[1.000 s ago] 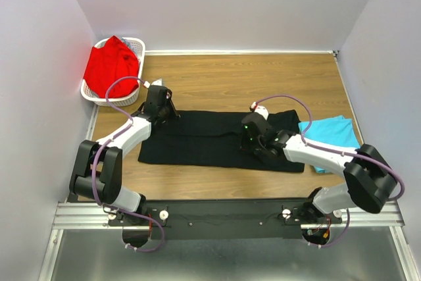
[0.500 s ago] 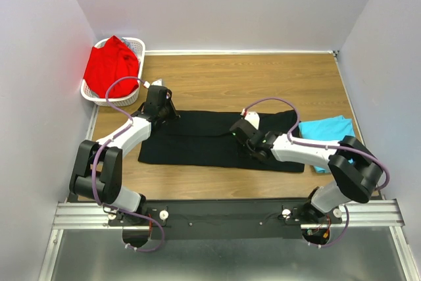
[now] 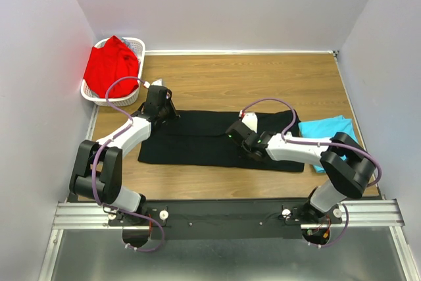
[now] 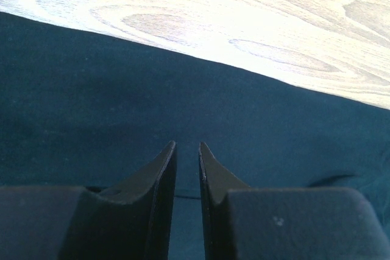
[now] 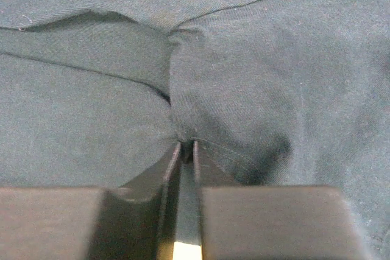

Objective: Fold and stack the t-shirts
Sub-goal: Fold the tshirt

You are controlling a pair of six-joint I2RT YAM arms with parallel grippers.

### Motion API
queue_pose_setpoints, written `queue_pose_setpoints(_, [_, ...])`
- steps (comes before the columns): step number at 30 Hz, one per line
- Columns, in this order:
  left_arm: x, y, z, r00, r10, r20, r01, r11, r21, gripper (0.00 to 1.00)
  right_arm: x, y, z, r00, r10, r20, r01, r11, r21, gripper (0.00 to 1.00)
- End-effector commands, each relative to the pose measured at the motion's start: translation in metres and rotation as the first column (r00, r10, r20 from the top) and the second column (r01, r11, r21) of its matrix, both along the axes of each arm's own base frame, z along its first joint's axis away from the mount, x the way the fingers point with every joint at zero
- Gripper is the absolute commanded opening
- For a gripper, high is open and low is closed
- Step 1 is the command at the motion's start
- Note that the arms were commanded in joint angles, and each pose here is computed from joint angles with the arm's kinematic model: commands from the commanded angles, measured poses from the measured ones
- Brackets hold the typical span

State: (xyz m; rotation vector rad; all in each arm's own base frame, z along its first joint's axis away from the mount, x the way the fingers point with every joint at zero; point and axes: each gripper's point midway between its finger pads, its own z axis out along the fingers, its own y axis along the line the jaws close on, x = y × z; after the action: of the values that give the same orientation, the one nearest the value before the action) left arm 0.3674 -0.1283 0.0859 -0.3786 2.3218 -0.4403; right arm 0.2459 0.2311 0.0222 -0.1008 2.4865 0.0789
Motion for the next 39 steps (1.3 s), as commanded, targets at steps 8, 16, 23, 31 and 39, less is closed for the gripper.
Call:
queue_pose_setpoints(8, [0.0, -0.003, 0.0, 1.0, -0.019, -0.001, 0.019, 1.0, 0.0, 0.29, 0.006, 0.008, 0.041, 0.998, 0.009, 0.054, -0.011, 0.999, 0.037, 0.06])
queue_pose_setpoints(16, [-0.001, -0.003, 0.001, 1.0, -0.018, 0.001, 0.018, 1.0, 0.0, 0.28, 0.001, 0.027, 0.056, 0.997, 0.073, 0.025, -0.076, 0.991, 0.106, 0.04])
queue_pose_setpoints(23, [-0.002, -0.002, 0.0, 1.0, -0.016, -0.005, 0.016, 1.0, 0.003, 0.28, -0.007, 0.031, 0.038, 0.995, 0.095, -0.036, -0.091, 0.991, 0.097, 0.03])
queue_pose_setpoints(31, [-0.002, -0.003, -0.002, 1.0, -0.016, -0.012, 0.016, 1.0, -0.001, 0.28, -0.017, 0.023, 0.029, 0.994, 0.092, -0.061, -0.086, 0.993, 0.086, 0.07])
queue_pose_setpoints(39, [-0.001, -0.006, 0.0, 1.0, -0.023, -0.006, 0.023, 1.0, -0.001, 0.28, 0.014, -0.021, 0.079, 0.991, -0.088, 0.103, 0.075, 0.99, 0.122, 0.55])
